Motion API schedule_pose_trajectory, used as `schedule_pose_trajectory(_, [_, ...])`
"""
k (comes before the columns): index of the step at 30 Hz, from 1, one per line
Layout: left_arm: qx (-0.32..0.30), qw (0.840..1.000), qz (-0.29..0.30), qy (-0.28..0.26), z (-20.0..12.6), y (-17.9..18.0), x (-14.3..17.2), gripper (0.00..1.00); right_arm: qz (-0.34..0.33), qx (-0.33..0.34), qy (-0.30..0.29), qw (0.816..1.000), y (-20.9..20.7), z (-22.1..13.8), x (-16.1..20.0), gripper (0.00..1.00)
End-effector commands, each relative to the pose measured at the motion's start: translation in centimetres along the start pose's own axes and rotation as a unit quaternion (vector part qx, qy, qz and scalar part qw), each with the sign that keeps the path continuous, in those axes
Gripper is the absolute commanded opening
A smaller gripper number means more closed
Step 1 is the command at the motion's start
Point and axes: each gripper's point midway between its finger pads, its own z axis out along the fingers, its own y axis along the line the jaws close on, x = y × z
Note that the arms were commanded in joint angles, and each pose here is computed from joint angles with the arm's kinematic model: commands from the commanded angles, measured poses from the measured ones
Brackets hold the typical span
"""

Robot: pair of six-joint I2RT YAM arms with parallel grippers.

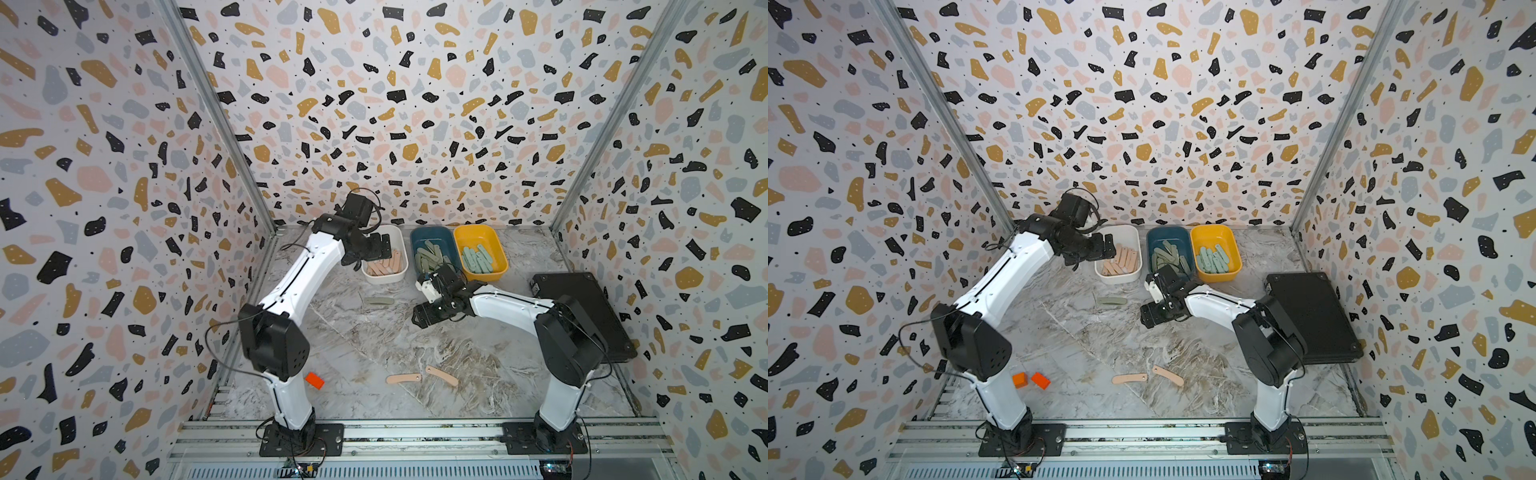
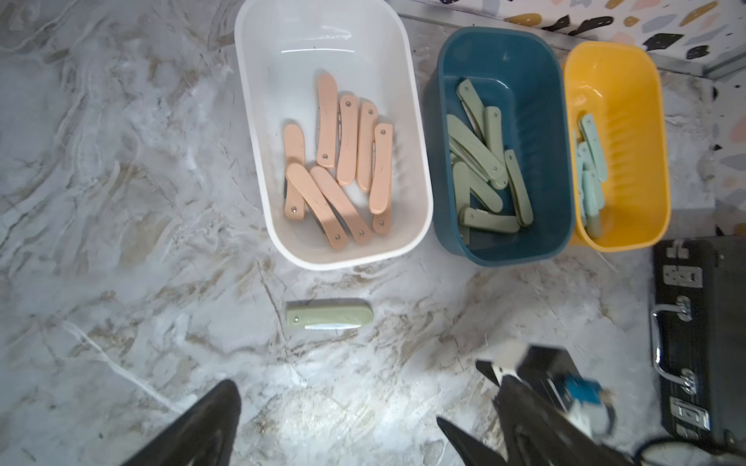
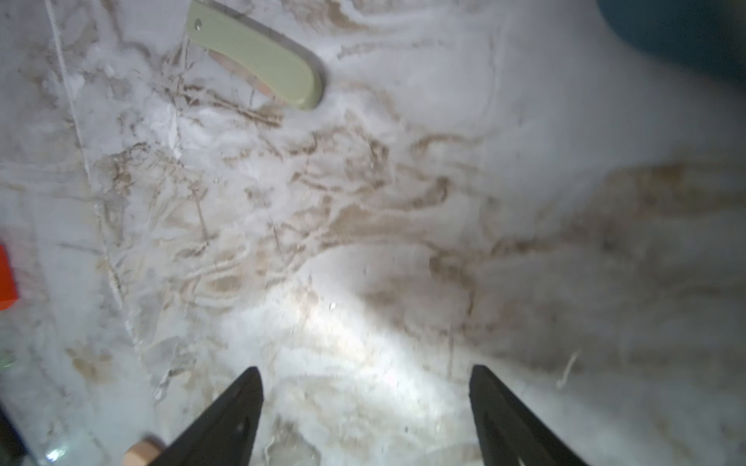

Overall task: Place the fruit knives into the storage box by color
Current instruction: Pick up the fruit knife from the center of the board.

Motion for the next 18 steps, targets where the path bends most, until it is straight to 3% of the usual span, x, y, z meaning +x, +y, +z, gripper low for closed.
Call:
schedule_pose_trajectory(1, [-0.017, 0.997, -0.021, 0.069, 2.8, 2.5, 4.7, 0.99, -0.07, 0.019, -0.014, 0.997, 0.7, 1.0, -2.9, 0.78])
schedule_pose_trajectory(7, [-0.024, 0.993, -0.053, 0.107, 3.3, 6.3, 10.1, 0.99, -0.121, 0.026, -0.012, 0.992, 2.4, 4.3, -6.3, 0.73])
schedule_pose_trajectory(18, [-0.028, 0.989, -0.083, 0.12, 2.1, 9.9, 14.7, 0.99, -0.178, 0.046, 0.021, 0.983, 4.0, 9.7, -8.1, 0.73])
